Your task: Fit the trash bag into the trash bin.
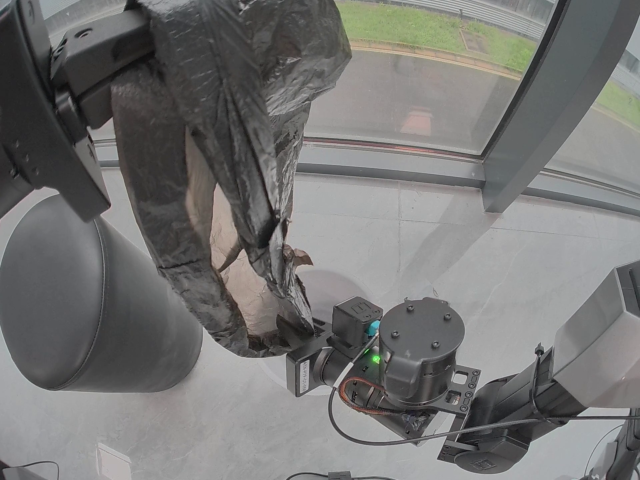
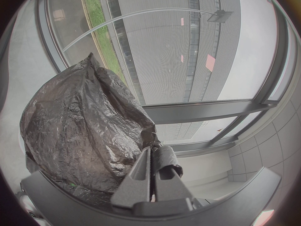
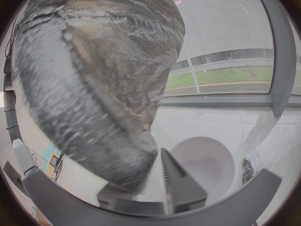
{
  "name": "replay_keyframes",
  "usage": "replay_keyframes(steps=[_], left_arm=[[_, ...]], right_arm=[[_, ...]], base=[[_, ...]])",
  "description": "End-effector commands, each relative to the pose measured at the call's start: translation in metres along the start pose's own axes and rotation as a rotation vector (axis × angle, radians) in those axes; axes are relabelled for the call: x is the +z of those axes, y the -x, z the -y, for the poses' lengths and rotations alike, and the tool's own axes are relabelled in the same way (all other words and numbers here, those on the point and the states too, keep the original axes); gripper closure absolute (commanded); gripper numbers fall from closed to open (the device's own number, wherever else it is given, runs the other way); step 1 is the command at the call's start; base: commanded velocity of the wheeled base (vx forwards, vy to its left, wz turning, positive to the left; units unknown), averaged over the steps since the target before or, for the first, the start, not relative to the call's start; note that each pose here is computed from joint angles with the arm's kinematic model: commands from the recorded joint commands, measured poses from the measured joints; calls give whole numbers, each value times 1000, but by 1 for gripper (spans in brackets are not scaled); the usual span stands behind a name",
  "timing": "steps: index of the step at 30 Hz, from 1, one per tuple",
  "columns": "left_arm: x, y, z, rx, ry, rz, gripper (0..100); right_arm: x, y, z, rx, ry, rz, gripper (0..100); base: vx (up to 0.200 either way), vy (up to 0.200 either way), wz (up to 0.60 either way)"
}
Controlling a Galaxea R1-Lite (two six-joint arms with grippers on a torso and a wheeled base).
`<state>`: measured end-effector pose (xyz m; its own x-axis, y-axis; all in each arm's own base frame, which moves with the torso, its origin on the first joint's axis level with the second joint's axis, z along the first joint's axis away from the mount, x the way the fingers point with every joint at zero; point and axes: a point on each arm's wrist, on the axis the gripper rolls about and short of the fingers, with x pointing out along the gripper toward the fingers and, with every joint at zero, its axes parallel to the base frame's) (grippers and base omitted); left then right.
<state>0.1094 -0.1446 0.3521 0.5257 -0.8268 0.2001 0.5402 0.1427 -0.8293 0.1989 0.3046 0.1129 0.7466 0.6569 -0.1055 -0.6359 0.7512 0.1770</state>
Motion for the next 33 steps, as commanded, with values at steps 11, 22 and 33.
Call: replay_keyframes(steps=[11,22,33], left_arm=[[4,13,-8,31,-16,31,100],[21,30,-76,0,0,46,100],[28,37,-127,-82,87,32,100]], right_arm=[[-11,35,10,153,140,-125,100],[22,60,38,337,64,-231,100],[51,69,70,489,-201,-435,100]], base=[[0,0,0],[0,0,0],[0,0,0]])
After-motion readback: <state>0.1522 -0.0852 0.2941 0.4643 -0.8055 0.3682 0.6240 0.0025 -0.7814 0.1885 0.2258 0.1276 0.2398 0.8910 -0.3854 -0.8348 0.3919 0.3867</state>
